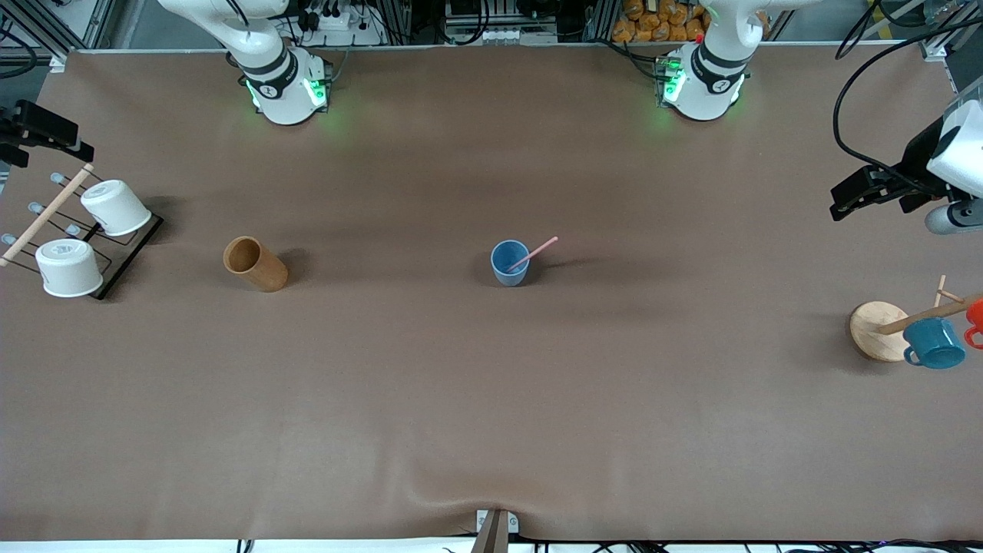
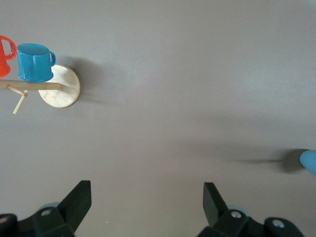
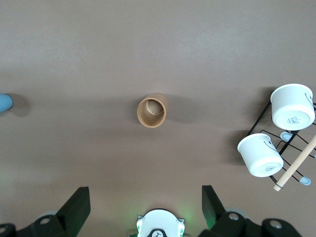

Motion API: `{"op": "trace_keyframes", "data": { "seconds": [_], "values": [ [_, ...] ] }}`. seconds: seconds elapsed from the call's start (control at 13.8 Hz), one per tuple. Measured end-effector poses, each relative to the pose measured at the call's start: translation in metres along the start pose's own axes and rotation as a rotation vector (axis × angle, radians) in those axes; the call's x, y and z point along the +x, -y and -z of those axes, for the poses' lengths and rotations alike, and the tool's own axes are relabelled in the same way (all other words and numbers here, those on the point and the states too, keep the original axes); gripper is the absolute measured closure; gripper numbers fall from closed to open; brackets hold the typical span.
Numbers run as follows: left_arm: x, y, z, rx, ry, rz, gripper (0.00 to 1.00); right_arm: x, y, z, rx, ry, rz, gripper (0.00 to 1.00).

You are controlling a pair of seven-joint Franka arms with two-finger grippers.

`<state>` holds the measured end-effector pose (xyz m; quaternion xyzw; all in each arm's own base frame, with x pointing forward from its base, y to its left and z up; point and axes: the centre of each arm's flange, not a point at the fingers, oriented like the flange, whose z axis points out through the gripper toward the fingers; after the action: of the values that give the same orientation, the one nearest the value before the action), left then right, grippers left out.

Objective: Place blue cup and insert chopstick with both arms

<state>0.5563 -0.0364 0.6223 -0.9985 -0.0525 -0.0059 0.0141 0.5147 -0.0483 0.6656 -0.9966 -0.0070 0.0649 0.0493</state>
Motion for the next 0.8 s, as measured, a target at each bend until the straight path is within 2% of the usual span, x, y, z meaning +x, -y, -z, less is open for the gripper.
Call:
{"op": "trace_keyframes", "data": {
  "seconds": [0.36, 0.8],
  "values": [
    [0.0, 0.001, 0.006, -0.002, -0.013, 0.002, 0.0, -0.001, -0.001, 0.001, -0.003, 0.0, -0.006, 0.0],
    [-0.001, 0.001, 0.013, -0.003, -0.021, 0.002, 0.0, -0.001, -0.003, 0.001, -0.038, 0.0, -0.011, 0.0]
  ]
}}
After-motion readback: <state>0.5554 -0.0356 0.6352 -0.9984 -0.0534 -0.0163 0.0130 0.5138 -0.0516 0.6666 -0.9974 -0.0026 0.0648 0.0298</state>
